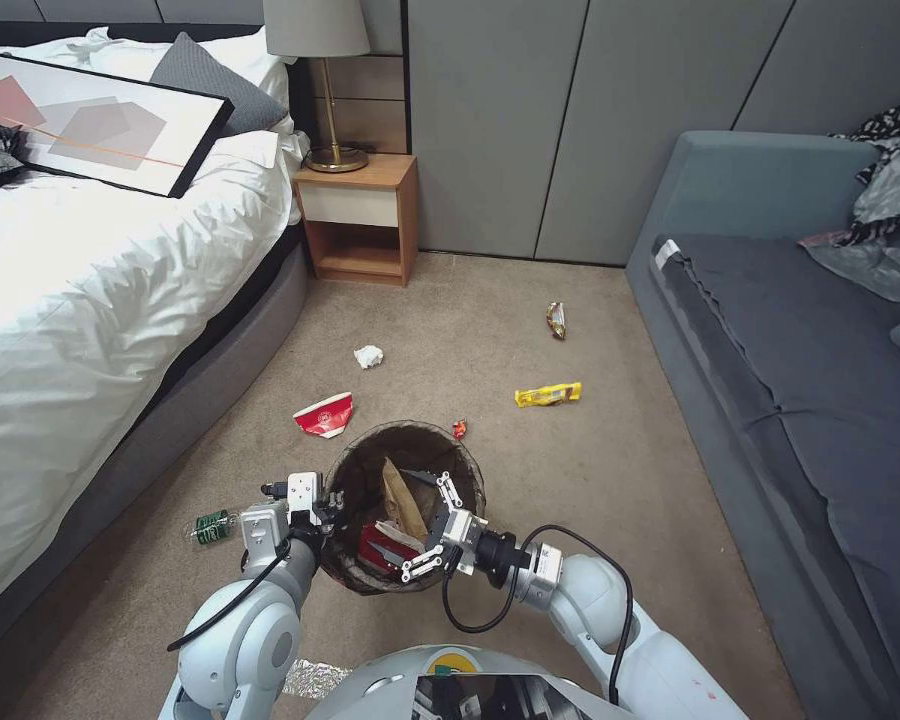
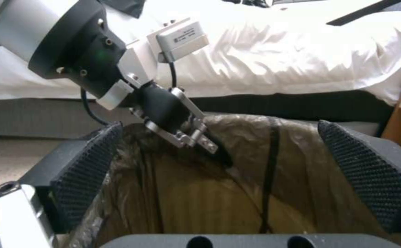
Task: Pick up the trash bin, then pick up the garbage from the floor and place it into the trash bin.
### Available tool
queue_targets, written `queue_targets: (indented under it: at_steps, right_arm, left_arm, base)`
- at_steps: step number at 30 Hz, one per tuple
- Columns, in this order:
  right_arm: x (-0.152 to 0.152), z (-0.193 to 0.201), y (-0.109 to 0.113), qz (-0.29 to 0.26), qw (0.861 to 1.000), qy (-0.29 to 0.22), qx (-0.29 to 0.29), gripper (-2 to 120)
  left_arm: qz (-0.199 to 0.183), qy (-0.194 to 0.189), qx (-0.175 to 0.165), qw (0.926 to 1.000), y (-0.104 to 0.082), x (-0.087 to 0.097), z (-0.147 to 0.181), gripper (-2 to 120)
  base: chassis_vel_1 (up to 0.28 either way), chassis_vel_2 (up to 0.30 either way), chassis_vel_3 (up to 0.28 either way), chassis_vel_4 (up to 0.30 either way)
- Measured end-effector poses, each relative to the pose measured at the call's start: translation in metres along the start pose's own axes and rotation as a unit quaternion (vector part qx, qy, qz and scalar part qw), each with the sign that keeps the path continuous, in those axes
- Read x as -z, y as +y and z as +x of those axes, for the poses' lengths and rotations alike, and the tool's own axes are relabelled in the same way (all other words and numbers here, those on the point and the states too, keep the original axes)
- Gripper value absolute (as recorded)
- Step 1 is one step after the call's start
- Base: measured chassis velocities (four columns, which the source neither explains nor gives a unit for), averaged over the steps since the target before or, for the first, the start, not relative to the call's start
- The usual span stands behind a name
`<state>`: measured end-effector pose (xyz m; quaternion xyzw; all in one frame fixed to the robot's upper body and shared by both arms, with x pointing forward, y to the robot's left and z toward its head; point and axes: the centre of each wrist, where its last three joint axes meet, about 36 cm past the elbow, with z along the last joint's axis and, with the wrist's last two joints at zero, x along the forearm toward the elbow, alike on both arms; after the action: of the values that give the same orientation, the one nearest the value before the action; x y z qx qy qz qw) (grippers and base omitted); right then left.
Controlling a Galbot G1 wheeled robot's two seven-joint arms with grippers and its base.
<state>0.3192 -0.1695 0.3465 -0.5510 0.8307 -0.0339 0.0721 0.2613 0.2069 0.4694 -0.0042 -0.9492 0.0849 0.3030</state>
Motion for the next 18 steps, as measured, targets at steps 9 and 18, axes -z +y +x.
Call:
queue_targets:
  at_steps: [9, 18]
  right_arm:
    - [0.005, 0.005, -0.005, 0.009, 1.000, -0.001, -0.003, 100]
    - [0.057, 0.010, -0.019, 0.046, 0.989, -0.047, -0.136, 100]
  left_arm:
    - [-0.001, 0.001, 0.001, 1.0000, 0.001, 0.000, 0.001, 2]
    - [-0.009, 0.001, 0.009, 0.9999, 0.003, -0.004, -0.003, 2]
  base:
    - [0.000, 0.000, 0.000, 0.000]
    - [0.000, 0.000, 0.000, 0.000]
